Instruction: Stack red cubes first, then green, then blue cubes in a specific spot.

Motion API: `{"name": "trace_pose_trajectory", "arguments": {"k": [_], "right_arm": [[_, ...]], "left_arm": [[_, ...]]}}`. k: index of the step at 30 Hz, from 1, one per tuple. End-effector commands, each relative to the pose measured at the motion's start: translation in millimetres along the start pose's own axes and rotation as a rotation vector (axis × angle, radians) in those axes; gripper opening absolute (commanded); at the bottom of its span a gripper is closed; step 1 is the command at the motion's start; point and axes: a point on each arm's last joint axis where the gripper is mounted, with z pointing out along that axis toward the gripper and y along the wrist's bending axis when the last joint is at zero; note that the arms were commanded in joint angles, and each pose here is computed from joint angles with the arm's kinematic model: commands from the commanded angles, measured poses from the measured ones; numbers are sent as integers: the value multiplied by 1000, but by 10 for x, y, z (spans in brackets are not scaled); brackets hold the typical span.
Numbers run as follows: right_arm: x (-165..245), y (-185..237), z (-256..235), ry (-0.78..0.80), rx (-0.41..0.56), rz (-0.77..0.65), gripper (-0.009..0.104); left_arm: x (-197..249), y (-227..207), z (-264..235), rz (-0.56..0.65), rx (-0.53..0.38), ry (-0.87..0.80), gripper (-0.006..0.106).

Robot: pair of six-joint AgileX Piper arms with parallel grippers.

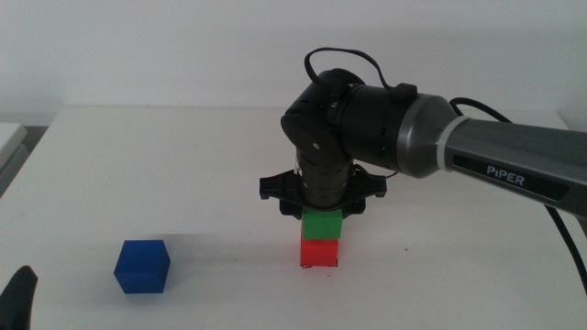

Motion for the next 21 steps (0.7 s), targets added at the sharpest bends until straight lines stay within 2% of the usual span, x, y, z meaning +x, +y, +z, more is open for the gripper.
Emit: {"name": "trace_pose_trajectory", "arguments": {"k": [1,21], "right_arm": [[-12,3,-2,-19,3,-6,17],[16,6,-1,12,0,16,17]], "left_arm": [[-14,0,-3,-1,-1,-15,92],[-14,0,-3,-1,-1,-15,92]]}}
